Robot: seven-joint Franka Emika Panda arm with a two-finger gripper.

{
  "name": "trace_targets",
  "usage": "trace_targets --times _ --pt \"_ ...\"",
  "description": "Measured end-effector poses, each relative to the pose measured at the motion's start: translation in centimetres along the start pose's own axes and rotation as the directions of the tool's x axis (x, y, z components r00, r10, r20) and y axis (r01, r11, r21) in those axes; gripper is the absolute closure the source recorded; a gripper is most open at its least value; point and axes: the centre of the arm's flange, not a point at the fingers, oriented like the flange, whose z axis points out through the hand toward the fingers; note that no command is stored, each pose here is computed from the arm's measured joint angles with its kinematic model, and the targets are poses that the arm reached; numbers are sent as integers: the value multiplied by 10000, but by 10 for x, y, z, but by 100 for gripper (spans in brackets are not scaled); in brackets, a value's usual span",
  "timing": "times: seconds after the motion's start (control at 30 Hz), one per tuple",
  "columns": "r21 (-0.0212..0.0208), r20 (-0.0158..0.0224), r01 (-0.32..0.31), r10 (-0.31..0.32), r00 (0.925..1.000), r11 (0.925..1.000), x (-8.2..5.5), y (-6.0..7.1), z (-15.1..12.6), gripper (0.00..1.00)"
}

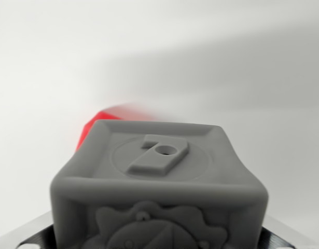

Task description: Destack cube

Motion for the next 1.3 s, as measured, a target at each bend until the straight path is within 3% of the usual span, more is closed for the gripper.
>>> trace_targets --times 0.33,0.63,1.0,1.3 --pt "-4 0 831 -831 9965 9965 16 3 4 100" --pt "-17 0 1611 -1611 9869 9869 31 5 7 100" --pt "-23 -5 2453 -2453 9694 9694 48 8 10 100" --pt "-28 -1 3218 -3218 9468 9468 63 11 14 100"
